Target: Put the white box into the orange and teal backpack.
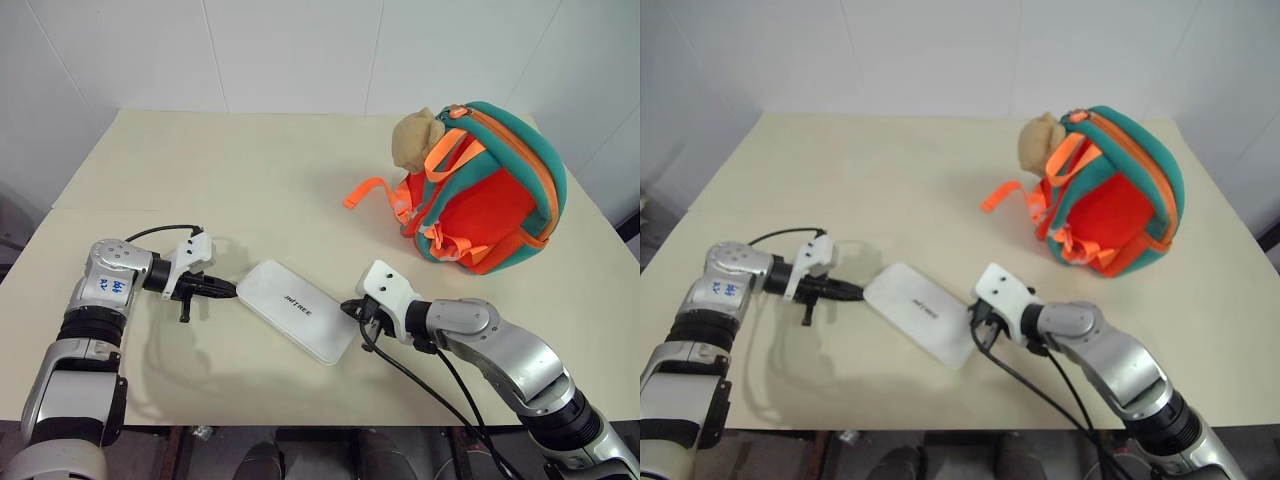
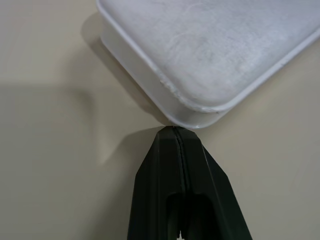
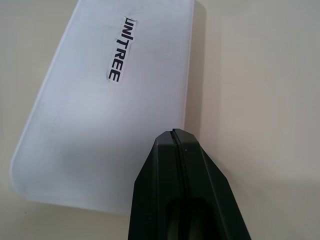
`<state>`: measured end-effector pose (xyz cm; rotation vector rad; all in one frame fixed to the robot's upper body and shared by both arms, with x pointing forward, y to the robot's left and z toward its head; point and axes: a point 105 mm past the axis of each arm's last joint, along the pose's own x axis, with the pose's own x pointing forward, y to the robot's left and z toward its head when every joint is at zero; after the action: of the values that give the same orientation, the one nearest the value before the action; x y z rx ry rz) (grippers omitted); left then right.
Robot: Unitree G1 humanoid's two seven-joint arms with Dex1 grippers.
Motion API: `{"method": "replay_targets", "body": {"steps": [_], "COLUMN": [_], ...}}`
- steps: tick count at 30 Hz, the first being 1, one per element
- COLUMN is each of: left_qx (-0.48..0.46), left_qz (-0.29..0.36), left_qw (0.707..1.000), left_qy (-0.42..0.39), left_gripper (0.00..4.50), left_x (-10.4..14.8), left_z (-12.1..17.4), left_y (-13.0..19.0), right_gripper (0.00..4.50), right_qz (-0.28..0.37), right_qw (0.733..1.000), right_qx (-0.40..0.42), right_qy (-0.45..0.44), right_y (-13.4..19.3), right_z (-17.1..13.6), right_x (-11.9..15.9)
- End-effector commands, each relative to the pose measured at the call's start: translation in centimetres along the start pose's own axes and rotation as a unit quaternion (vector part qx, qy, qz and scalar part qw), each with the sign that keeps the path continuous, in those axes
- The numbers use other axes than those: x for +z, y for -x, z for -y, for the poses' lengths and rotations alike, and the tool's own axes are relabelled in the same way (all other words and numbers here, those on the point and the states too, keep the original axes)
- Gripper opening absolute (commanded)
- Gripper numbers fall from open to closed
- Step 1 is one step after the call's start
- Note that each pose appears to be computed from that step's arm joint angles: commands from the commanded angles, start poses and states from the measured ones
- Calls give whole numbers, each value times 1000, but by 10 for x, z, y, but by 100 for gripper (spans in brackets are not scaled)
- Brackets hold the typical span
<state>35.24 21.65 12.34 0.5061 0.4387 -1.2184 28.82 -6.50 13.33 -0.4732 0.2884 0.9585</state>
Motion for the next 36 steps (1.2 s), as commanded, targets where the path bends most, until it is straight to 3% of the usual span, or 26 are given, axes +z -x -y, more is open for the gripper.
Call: {"method": "replay_targets", "body": {"steps": [1, 9, 25, 36], "left_qx": [57, 94, 27, 12], "left_qz": [42, 132, 119, 103], "left_qw": [997, 987, 992, 995], "left_qy": [-13, 9, 19, 12], "left_gripper": [0, 0, 0, 0], "left_x": [15, 27, 26, 27], "left_z": [-15, -29, -20, -19], "left_y": [11, 16, -9, -12], "right_gripper": [12, 12, 12, 12], "right_qz": [10, -9, -60, -44], "right_qw": [1000, 1000, 998, 997], "right_qx": [-7, -1, 12, 40], "right_qy": [15, 3, -30, -39], "right_y": [6, 17, 18, 0], "right_z": [3, -5, -30, -37], "right_x": [5, -7, -28, -20]}}
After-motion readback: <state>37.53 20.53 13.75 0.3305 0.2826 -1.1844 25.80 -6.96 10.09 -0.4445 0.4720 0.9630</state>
